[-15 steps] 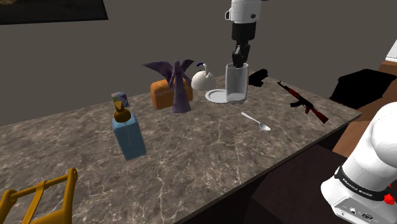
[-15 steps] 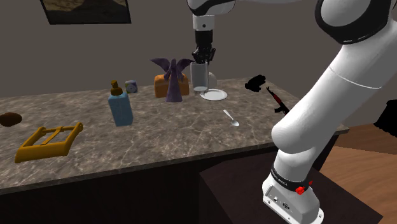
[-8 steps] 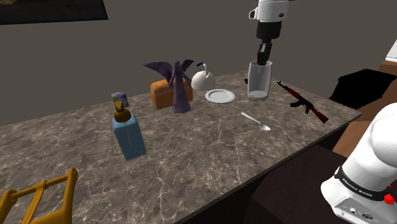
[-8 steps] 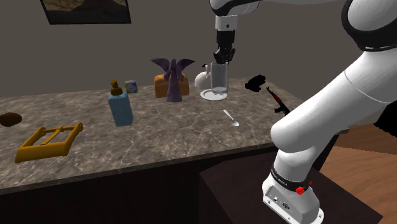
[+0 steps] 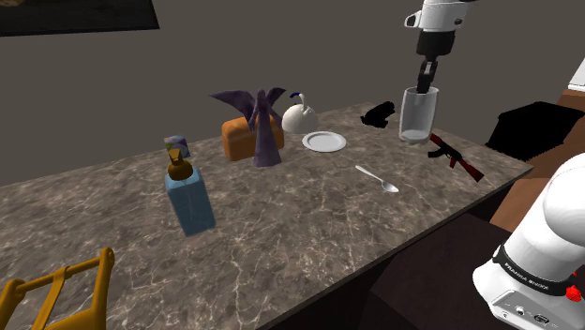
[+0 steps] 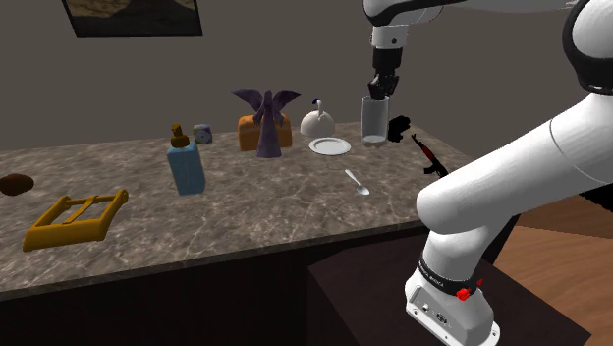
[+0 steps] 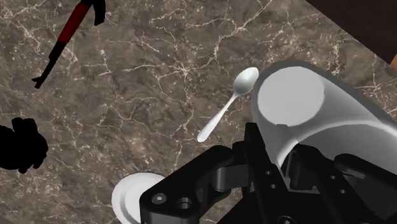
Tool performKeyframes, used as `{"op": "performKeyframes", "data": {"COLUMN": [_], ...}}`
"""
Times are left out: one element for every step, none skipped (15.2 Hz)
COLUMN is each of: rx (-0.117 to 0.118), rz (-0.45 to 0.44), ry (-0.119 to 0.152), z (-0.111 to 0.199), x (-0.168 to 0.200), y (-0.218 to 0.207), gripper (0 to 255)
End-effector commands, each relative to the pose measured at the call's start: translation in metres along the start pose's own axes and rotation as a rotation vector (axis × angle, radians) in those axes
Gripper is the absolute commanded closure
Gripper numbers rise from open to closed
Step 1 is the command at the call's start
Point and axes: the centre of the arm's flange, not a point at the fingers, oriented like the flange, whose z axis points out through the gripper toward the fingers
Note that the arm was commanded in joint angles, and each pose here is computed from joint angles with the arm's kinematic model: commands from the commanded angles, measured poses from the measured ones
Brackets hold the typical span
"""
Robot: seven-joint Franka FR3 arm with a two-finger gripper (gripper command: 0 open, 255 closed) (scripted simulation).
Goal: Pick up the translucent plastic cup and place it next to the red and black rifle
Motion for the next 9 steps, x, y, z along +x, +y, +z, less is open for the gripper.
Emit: {"op": "performKeyframes", "data": {"rx": [0.000, 0.000, 0.000, 0.000, 0.000, 0.000, 0.000, 0.000, 0.000], "rz": [-0.002, -0.002, -0.002, -0.002, -0.002, -0.002, -0.002, -0.002, -0.002], "ry": [0.000, 0.000, 0.000, 0.000, 0.000, 0.000, 0.000, 0.000, 0.000], "z": [-0.001, -0.001, -0.001, 0.000, 0.000, 0.001, 0.001, 0.001, 0.002], "x": [-0.017, -0.027, -0.037, -0.047, -0.056, -0.066, -0.076, -0.085, -0.095], "y": [0.018, 0.026, 0.035, 0.044, 0.053, 0.062, 0.071, 0.080, 0.089], "gripper": [255, 255, 255, 255, 255, 255, 255, 255, 255]}}
